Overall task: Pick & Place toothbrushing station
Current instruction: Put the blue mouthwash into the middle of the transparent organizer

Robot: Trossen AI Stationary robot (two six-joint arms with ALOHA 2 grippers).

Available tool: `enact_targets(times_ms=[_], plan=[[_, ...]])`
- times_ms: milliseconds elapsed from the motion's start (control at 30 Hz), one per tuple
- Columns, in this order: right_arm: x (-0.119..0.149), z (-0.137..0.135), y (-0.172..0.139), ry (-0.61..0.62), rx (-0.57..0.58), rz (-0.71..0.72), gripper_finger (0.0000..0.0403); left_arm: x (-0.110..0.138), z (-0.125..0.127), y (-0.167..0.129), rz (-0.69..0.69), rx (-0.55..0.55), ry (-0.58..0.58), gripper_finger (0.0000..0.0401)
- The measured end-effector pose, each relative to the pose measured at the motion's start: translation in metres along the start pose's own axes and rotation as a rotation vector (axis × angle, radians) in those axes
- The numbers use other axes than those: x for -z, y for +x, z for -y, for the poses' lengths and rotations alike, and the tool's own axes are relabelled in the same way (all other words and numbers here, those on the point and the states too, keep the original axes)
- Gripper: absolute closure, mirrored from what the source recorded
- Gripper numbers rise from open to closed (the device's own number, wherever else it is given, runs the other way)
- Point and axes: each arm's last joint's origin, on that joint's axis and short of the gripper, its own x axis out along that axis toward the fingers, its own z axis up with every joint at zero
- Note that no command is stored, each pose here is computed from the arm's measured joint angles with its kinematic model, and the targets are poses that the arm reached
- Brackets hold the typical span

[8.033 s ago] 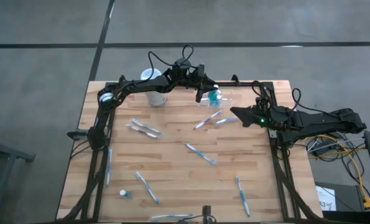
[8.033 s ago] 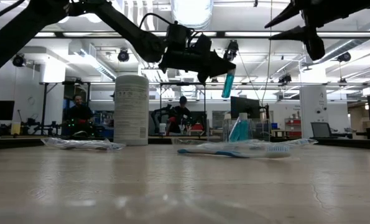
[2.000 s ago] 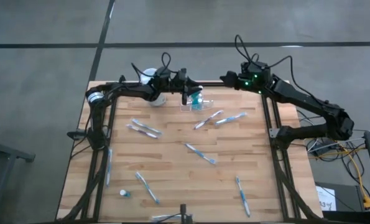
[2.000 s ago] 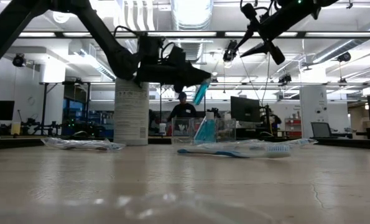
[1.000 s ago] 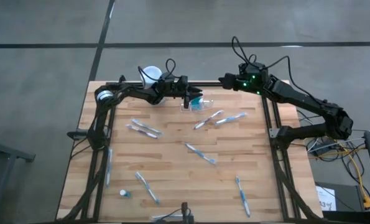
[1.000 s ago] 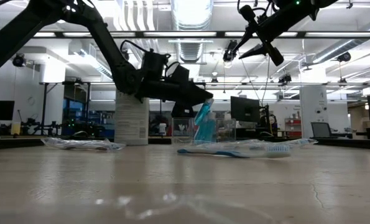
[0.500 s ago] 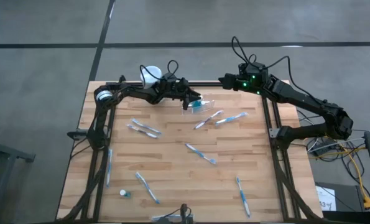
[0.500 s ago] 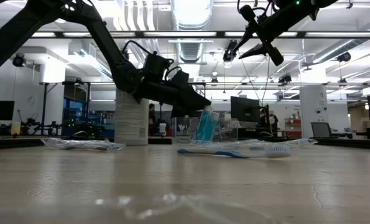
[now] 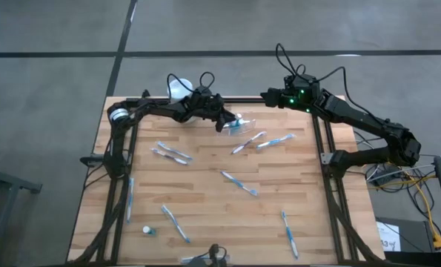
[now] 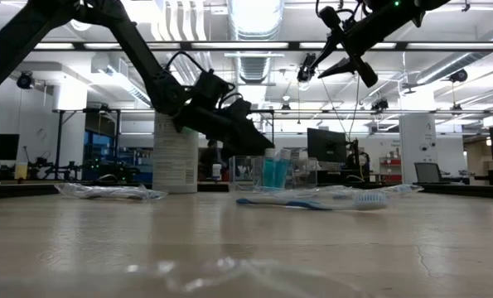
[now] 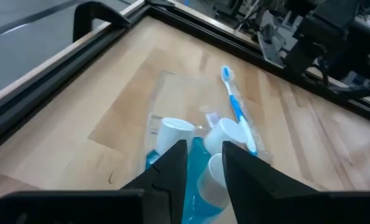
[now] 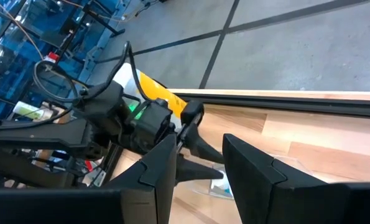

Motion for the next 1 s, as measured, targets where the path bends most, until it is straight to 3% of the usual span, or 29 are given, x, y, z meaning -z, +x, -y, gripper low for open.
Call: enact_targets(times_ms=[267, 500, 700, 833, 1000], plan=[[0.000, 0.000, 0.000, -0.001, -0.002, -0.002, 0.0275, -0.017, 0.003, 0.001, 0.046, 0.040, 0.075, 0.0298], [0.000, 0.000, 0.000, -0.035, -0.005, -0.008, 0.0275, -0.056, 0.014, -0.006, 0.163, 0.075, 0.141, 0.0298], [0.004, -0.004, 0.000, -0.110, -0.025, -0.024, 0.0275, -0.091, 0.036, -0.031, 0.233, 0.177, 0.183, 0.0298], [0.008, -0.007, -0.001, -0.203, -0.043, -0.036, 0.0275, -0.100, 0.054, -0.048, 0.210, 0.204, 0.174, 0.0298], [0.010, -0.009, -0.001, -0.297, -0.050, -0.040, 0.0275, -0.109, 0.080, -0.076, 0.154, 0.182, 0.318, 0.0298]])
